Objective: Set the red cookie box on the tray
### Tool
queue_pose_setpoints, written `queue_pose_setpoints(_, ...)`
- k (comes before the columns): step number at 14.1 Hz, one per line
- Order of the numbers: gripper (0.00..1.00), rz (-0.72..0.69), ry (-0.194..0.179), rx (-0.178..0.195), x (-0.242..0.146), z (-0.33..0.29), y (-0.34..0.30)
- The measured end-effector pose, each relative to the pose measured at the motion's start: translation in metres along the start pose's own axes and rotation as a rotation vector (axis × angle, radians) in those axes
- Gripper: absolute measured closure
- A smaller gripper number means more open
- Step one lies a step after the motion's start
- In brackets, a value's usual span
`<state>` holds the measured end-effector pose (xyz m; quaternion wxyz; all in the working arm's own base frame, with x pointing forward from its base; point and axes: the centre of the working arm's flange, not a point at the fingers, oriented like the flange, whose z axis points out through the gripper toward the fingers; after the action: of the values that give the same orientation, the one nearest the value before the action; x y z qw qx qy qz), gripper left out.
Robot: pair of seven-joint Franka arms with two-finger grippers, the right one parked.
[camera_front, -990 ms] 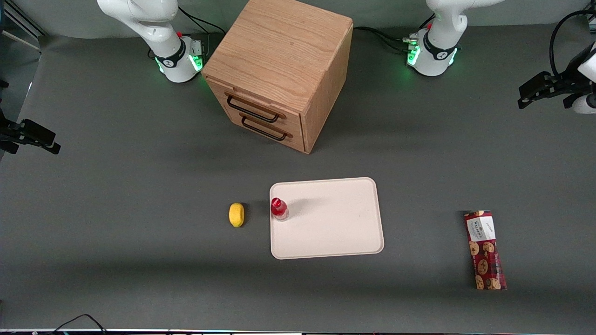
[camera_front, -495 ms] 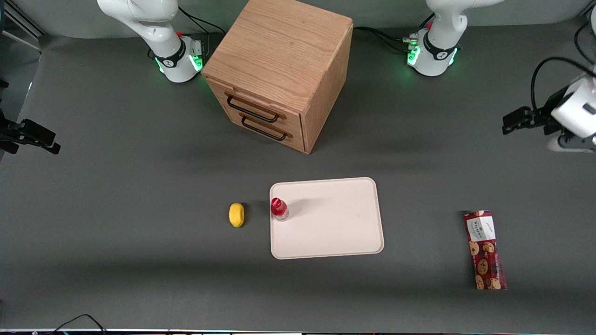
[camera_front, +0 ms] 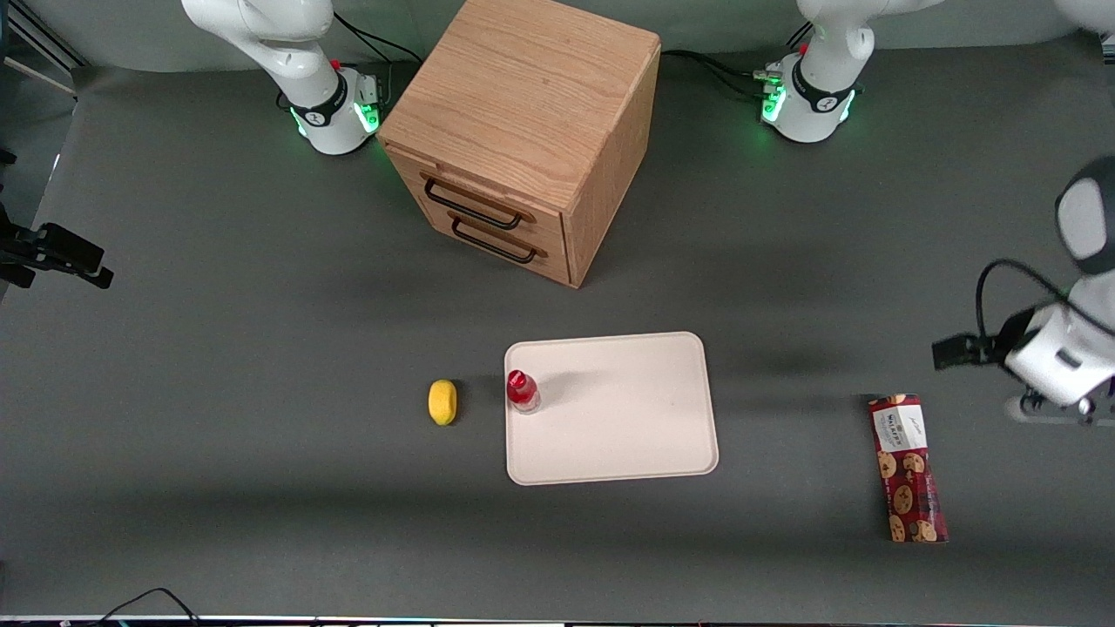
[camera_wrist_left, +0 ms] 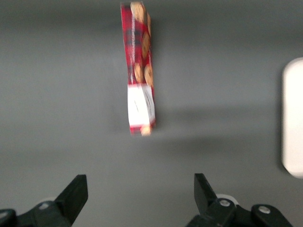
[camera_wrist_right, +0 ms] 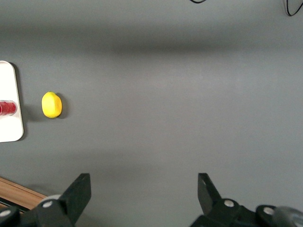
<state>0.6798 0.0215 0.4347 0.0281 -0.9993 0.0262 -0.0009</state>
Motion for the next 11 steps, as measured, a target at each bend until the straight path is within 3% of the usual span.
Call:
queue_pose_setpoints(8,0.00,-0.001,0.175,-0.009,0.058,0.158,-0.014)
queue_pose_setpoints(11,0.00,0.000,0.165,-0.002,0.059,0.194,-0.014)
